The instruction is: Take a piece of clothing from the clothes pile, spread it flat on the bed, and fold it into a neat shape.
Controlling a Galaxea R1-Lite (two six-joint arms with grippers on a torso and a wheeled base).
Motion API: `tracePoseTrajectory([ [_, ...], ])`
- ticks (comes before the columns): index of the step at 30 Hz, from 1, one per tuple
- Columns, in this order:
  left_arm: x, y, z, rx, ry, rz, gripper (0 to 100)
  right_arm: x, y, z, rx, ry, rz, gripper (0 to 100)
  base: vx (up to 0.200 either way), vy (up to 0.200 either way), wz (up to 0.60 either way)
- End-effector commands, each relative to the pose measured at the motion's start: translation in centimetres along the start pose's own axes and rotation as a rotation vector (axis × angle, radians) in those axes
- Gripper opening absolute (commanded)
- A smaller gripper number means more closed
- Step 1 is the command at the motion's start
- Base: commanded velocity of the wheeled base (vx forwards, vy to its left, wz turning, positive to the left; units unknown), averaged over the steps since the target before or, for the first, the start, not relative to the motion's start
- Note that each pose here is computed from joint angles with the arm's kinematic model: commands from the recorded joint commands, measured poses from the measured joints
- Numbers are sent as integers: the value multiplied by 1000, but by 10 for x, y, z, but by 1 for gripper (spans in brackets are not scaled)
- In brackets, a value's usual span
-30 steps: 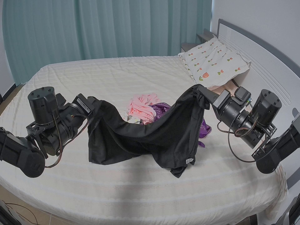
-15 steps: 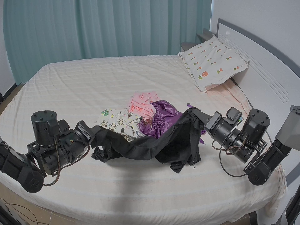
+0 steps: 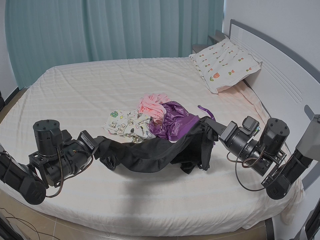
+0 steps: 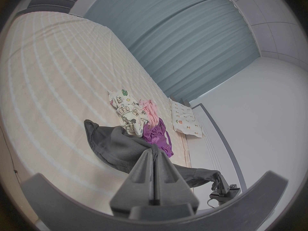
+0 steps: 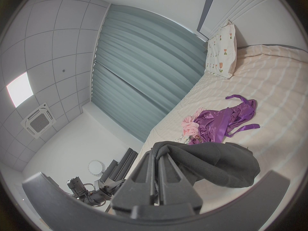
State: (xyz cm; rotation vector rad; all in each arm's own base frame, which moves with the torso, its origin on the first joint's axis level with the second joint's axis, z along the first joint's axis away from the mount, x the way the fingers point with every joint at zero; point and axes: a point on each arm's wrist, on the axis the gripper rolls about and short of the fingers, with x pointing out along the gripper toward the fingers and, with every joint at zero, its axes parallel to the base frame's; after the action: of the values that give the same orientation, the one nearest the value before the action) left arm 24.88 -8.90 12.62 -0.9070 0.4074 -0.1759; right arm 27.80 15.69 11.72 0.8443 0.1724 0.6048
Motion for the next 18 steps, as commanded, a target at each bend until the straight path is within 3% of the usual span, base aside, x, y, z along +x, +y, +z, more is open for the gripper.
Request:
tracePoseTrajectory([
  [1, 1, 2, 3, -3, -11, 9, 0, -1, 2, 2, -1, -9, 12, 0, 0, 200, 0],
  [9, -3, 5, 13, -11, -51, 14, 0, -1, 9, -1, 0, -4, 31, 0, 0, 200, 0],
  [18, -17, -7, 22, -8, -94, -36, 0, 1, 14, -4, 1, 2, 48, 0, 0, 200, 0],
])
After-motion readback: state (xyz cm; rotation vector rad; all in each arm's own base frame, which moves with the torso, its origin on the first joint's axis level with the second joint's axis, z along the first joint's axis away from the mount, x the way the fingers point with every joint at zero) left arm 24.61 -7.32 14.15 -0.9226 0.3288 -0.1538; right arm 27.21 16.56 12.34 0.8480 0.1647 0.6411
